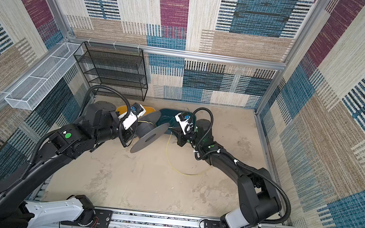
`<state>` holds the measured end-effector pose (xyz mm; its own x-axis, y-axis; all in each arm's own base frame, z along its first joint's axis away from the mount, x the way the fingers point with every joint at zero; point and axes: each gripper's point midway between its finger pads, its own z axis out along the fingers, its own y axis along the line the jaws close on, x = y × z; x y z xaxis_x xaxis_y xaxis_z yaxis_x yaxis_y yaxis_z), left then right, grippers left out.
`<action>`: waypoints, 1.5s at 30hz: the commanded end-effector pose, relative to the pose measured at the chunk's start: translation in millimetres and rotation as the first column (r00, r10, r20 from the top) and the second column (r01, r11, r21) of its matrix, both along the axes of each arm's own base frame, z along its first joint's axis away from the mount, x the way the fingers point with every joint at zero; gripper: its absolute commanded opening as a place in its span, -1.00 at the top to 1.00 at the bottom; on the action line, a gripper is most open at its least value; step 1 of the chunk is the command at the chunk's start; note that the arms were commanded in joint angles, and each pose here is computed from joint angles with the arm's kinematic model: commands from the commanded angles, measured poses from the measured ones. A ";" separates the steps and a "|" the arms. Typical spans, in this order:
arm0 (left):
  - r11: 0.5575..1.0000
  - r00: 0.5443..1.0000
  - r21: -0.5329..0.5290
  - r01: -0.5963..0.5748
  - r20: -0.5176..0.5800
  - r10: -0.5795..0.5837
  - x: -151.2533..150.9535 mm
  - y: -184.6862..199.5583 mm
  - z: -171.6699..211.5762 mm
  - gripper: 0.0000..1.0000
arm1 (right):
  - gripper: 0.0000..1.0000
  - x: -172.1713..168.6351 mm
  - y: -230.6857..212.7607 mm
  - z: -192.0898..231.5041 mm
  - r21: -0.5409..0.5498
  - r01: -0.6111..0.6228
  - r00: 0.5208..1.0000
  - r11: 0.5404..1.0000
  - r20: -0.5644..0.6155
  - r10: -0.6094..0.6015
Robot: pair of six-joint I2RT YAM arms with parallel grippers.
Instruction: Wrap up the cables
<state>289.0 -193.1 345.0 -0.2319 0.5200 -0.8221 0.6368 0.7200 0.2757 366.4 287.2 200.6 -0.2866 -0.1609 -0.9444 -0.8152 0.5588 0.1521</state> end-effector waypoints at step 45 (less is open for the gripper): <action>0.716 0.840 -0.522 -0.464 -0.002 0.543 152.8 85.3 106.8 1.00 | 1.00 -149.3 65.5 -101.8 -0.126 -0.123 0.960 0.984 -0.267 0.086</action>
<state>417.9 -123.9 399.8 -0.3845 0.0484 -0.9219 0.2511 0.9664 -0.0540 229.3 349.2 107.0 -0.4733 -0.2869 -0.8329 -0.8226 0.4823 0.3013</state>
